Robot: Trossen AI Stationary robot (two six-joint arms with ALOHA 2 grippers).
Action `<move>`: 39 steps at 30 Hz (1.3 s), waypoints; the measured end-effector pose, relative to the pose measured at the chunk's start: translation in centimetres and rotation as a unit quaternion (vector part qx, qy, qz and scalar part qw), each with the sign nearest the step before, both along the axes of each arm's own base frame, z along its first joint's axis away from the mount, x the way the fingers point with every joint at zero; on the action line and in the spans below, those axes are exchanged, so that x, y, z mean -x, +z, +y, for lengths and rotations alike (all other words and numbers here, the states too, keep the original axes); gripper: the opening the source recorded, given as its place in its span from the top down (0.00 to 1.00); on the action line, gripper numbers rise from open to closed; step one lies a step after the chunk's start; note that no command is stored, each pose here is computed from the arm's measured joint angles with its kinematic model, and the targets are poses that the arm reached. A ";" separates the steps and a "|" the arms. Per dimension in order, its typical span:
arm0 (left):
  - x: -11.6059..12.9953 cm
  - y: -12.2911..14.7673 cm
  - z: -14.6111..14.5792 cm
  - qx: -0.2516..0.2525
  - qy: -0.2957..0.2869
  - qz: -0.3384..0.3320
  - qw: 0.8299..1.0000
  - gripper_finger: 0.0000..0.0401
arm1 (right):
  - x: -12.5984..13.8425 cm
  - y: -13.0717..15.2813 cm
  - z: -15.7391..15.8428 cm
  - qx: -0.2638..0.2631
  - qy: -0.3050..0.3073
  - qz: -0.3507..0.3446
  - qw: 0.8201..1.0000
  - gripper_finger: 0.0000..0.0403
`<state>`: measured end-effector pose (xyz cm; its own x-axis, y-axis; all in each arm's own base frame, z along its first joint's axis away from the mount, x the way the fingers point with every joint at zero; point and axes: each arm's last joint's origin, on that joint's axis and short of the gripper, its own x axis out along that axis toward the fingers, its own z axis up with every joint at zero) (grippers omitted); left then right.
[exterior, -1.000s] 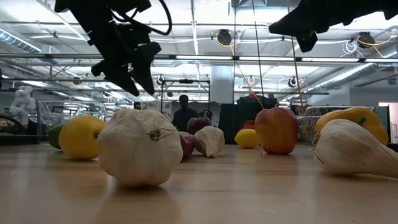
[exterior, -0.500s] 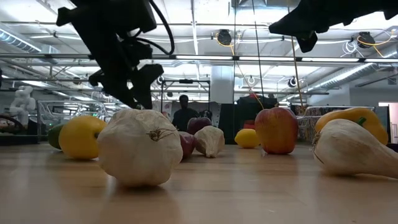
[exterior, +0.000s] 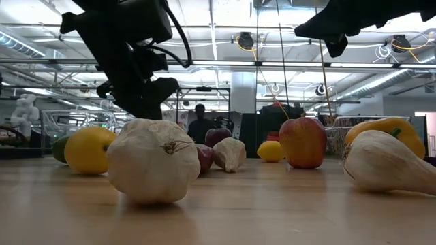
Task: Sort produce into baskets
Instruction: Put the red bell pepper into the left transparent bin
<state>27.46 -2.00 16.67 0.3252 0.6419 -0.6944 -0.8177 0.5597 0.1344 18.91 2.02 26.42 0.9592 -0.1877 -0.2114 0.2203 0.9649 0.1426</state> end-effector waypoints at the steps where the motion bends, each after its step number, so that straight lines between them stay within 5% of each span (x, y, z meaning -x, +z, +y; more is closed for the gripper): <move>1: 0.0 0.0 -0.1 0.000 -0.001 0.000 1.000 0.67 | 0.0 0.0 0.0 0.000 0.000 0.000 1.000 1.00; 11: 0.1 0.2 -0.2 -0.011 -0.027 0.021 0.999 0.94 | 0.0 0.0 0.0 0.000 0.000 0.000 1.000 1.00; 25: 2.0 5.1 0.2 -0.030 -0.088 -0.001 0.996 0.90 | 0.0 0.0 0.0 0.000 0.000 0.000 1.000 1.00; 34: 4.7 13.0 2.0 -0.125 -0.120 -0.058 0.983 0.91 | 0.0 0.0 0.0 0.001 0.000 0.000 1.000 1.00; 39: 6.8 15.1 3.8 -0.173 -0.109 -0.045 0.978 0.91 | 0.0 0.1 -0.2 0.005 -0.004 -0.003 1.000 1.00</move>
